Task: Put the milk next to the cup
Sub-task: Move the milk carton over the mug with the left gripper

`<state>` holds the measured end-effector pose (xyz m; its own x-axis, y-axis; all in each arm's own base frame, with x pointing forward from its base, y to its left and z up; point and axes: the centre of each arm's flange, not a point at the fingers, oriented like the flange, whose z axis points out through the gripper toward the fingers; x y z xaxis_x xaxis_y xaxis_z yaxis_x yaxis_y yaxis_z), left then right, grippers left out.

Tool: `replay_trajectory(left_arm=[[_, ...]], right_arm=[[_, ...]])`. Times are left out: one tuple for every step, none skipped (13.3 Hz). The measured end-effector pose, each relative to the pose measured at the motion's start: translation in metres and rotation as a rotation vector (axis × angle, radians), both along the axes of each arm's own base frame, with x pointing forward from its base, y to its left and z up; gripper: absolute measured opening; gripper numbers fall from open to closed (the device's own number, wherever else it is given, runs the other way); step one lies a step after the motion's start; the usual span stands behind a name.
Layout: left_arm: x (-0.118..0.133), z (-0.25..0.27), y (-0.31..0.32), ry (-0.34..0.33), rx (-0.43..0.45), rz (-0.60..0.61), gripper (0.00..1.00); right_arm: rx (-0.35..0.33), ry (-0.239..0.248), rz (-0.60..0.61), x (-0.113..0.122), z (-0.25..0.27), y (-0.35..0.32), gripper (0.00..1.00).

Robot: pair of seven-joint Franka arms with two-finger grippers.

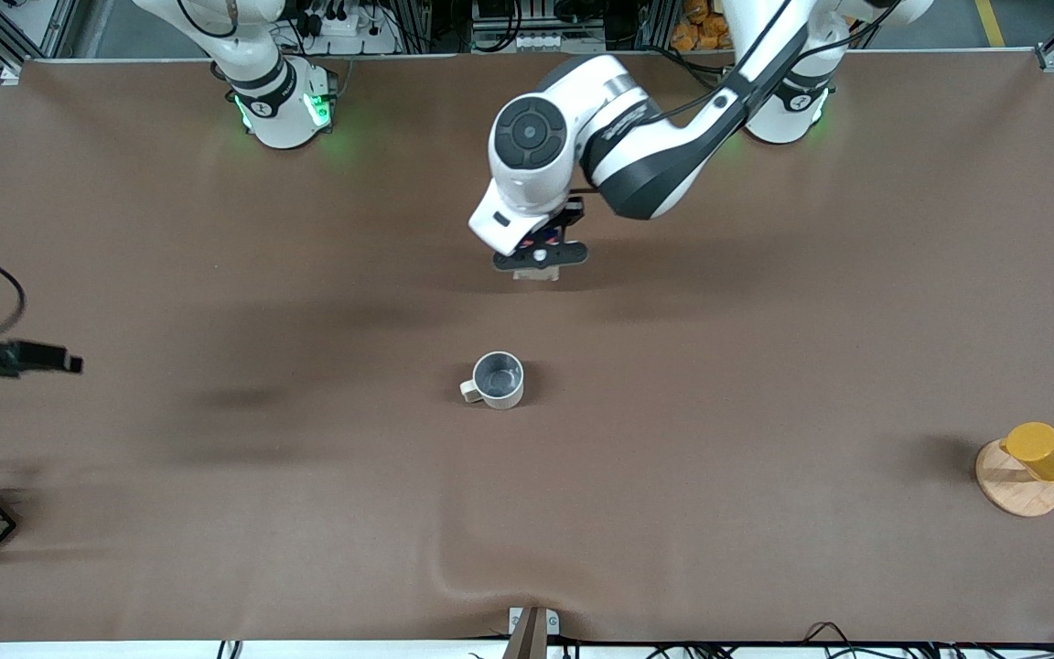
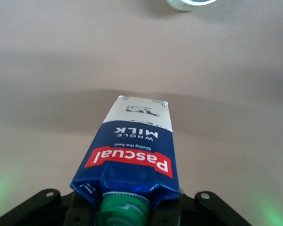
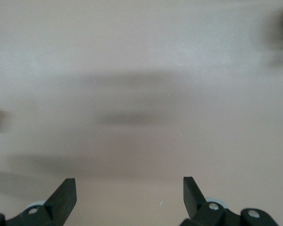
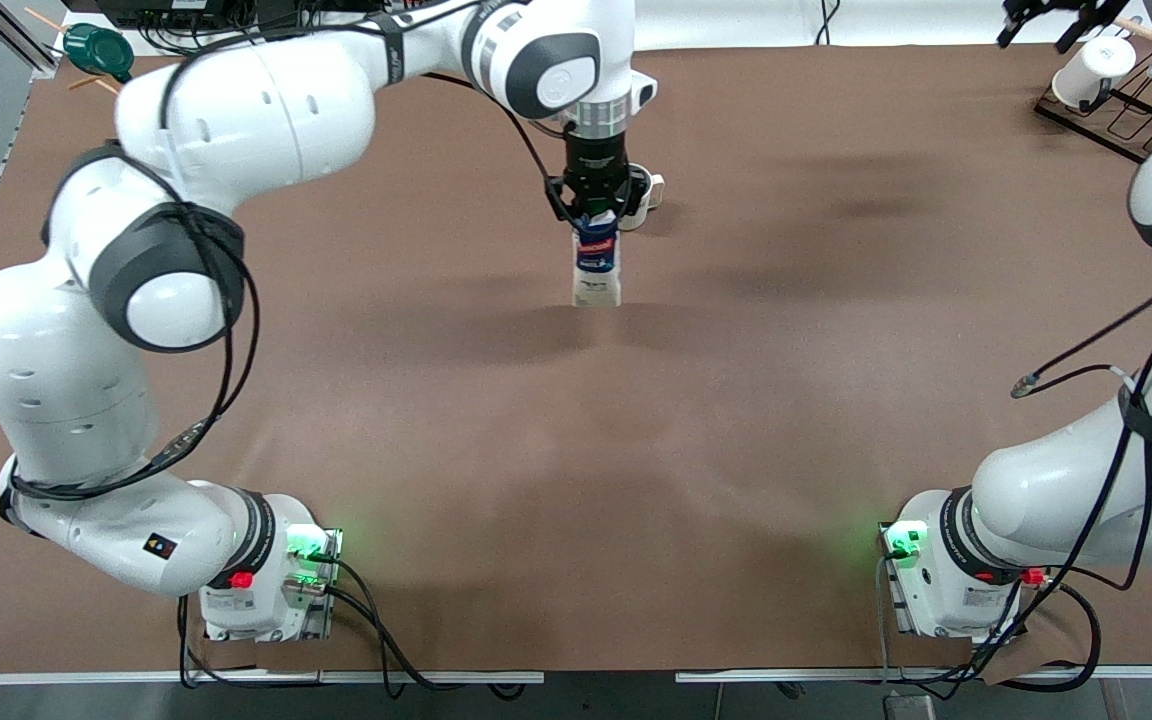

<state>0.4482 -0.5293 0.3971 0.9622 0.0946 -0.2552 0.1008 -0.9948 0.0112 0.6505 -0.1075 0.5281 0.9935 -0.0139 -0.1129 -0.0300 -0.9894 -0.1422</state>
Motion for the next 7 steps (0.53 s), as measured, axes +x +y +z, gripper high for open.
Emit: replay_trajectory(left_arm=[[0.006, -0.010, -0.005, -0.012, -0.013, 0.011, 0.35], [0.014, -0.019, -0.009, -0.029, -0.017, 0.024, 0.35], [0.021, -0.030, -0.011, -0.051, -0.012, 0.036, 0.35], [0.026, -0.041, -0.014, -0.075, -0.004, 0.043, 0.35], [0.028, -0.050, -0.017, -0.094, 0.004, 0.046, 0.35], [0.030, -0.057, -0.019, -0.109, 0.006, 0.048, 0.35], [0.032, -0.063, -0.020, -0.119, 0.004, 0.051, 0.35]], right_arm=[[0.000, -0.010, -0.021, -0.016, 0.027, 0.012, 1.00], [0.000, -0.018, -0.032, -0.033, 0.047, 0.023, 1.00], [0.002, -0.026, -0.038, -0.051, 0.058, 0.032, 1.00], [0.003, -0.039, -0.045, -0.066, 0.063, 0.035, 1.00], [0.004, -0.046, -0.052, -0.077, 0.061, 0.036, 1.00], [0.005, -0.044, -0.067, -0.085, 0.058, 0.038, 1.00], [0.000, -0.036, -0.086, -0.089, 0.056, 0.044, 1.00]])
